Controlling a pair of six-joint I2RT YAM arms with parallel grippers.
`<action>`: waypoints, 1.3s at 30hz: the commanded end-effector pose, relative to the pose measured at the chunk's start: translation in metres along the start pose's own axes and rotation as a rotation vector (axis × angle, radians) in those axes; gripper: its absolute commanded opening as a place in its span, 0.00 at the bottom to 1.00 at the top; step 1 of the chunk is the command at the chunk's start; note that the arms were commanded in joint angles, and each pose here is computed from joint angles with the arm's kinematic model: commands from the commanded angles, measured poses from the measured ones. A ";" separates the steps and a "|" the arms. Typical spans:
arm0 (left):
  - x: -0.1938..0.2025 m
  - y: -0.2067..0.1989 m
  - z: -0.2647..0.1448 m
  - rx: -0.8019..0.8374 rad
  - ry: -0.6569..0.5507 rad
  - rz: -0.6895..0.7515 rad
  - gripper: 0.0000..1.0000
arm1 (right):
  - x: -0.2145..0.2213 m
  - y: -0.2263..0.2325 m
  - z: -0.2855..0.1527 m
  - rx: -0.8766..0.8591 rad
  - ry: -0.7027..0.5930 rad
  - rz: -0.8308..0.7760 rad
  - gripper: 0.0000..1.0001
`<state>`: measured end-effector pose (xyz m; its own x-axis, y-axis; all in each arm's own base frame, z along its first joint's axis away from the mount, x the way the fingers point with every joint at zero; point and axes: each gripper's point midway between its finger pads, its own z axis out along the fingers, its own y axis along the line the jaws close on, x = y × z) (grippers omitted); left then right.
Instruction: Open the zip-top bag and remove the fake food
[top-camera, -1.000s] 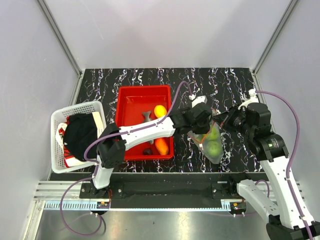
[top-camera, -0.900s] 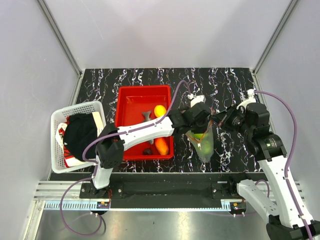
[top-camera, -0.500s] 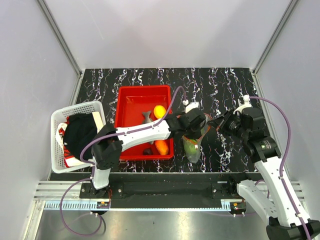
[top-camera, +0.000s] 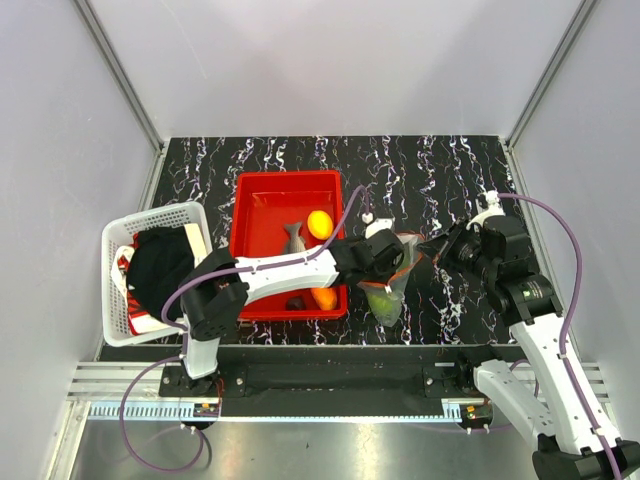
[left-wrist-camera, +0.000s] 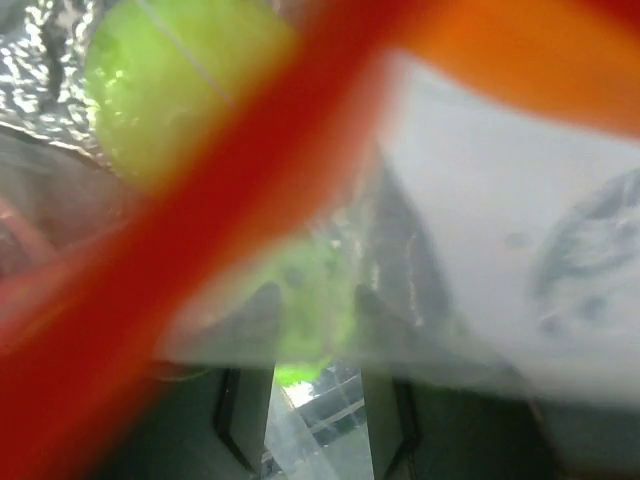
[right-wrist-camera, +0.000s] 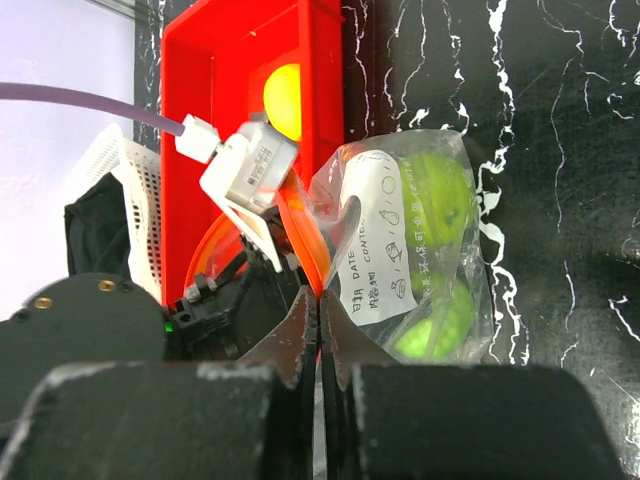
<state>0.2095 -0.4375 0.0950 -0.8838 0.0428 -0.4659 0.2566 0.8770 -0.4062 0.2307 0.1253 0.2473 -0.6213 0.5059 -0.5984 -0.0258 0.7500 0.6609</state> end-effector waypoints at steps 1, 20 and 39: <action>0.004 0.006 -0.007 -0.010 -0.003 0.027 0.39 | -0.019 0.011 -0.010 -0.013 -0.072 -0.049 0.00; 0.039 0.010 0.005 0.001 0.075 0.122 0.83 | -0.018 0.003 -0.010 0.020 -0.069 -0.065 0.00; -0.047 -0.036 -0.080 0.081 -0.184 0.319 0.03 | -0.040 -0.007 -0.030 0.116 -0.151 -0.213 0.00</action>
<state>0.1985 -0.4208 0.1013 -0.7800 0.2696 -0.5647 0.4691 0.8492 -0.2425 0.2281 0.1007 0.2559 -0.5710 0.4239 -0.7030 -0.0253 0.8468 0.5312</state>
